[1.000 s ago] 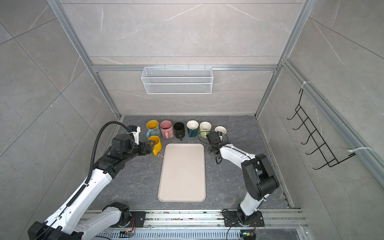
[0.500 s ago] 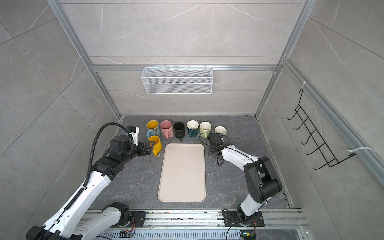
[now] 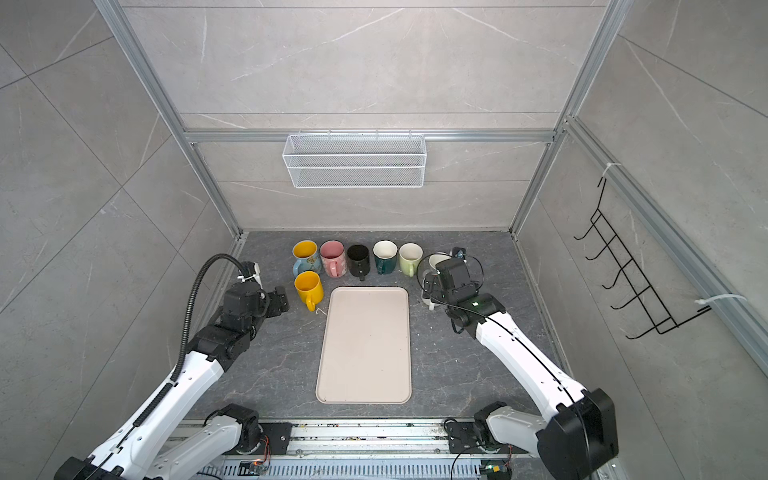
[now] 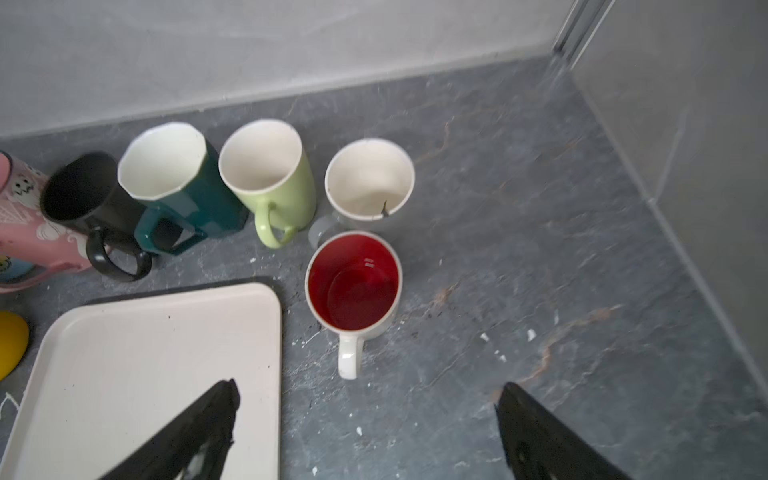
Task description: Turn the mug right side up
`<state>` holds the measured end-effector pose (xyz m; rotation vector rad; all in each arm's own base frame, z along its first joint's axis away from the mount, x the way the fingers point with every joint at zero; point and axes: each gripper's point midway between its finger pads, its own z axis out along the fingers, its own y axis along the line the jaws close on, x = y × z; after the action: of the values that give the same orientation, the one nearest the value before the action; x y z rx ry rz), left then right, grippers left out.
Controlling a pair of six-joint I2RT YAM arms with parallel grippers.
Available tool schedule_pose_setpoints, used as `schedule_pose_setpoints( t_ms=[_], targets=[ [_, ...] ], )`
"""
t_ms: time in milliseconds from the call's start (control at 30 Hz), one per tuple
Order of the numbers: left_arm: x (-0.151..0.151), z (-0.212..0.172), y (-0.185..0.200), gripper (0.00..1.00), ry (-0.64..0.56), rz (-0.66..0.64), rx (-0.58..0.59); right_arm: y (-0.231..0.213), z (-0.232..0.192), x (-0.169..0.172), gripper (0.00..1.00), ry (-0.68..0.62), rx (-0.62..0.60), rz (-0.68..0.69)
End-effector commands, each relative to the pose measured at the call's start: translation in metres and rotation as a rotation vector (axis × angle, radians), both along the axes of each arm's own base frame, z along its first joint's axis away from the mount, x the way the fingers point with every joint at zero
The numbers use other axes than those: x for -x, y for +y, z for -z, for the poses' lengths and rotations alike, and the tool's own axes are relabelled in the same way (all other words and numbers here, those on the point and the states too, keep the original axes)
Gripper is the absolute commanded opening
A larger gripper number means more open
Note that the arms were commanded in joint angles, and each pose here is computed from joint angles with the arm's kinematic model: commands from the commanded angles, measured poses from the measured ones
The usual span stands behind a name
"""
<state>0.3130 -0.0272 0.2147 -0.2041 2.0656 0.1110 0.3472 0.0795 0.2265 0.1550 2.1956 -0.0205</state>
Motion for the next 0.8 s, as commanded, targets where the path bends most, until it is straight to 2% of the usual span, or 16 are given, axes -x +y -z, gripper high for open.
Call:
schedule_pose_setpoints(
  t_ms=[0,133,233,467,633,767],
  targets=[
    [-0.002,-0.019,0.037,1.00,-0.135,-0.191,-0.118,-0.026,-0.023,0.002,0.99,-0.069,0.151,0.068],
    [-0.001,-0.004,0.050,1.00,-0.166,-0.234,-0.216,-0.039,-0.016,-0.003,0.99,-0.145,0.248,0.111],
    [0.003,0.006,0.059,1.00,-0.198,-0.256,-0.245,-0.045,-0.001,-0.002,0.99,-0.167,0.293,0.124],
    [0.014,0.032,0.060,1.00,-0.339,-0.190,-0.205,-0.056,0.016,0.000,0.99,-0.220,0.380,0.137],
    [0.015,0.043,0.052,1.00,-0.348,-0.108,-0.187,-0.058,0.037,-0.001,0.99,-0.325,0.439,0.118],
    [0.007,0.057,0.052,1.00,-0.301,-0.093,-0.198,-0.056,0.064,-0.001,0.99,-0.327,0.398,0.084]
  ],
)
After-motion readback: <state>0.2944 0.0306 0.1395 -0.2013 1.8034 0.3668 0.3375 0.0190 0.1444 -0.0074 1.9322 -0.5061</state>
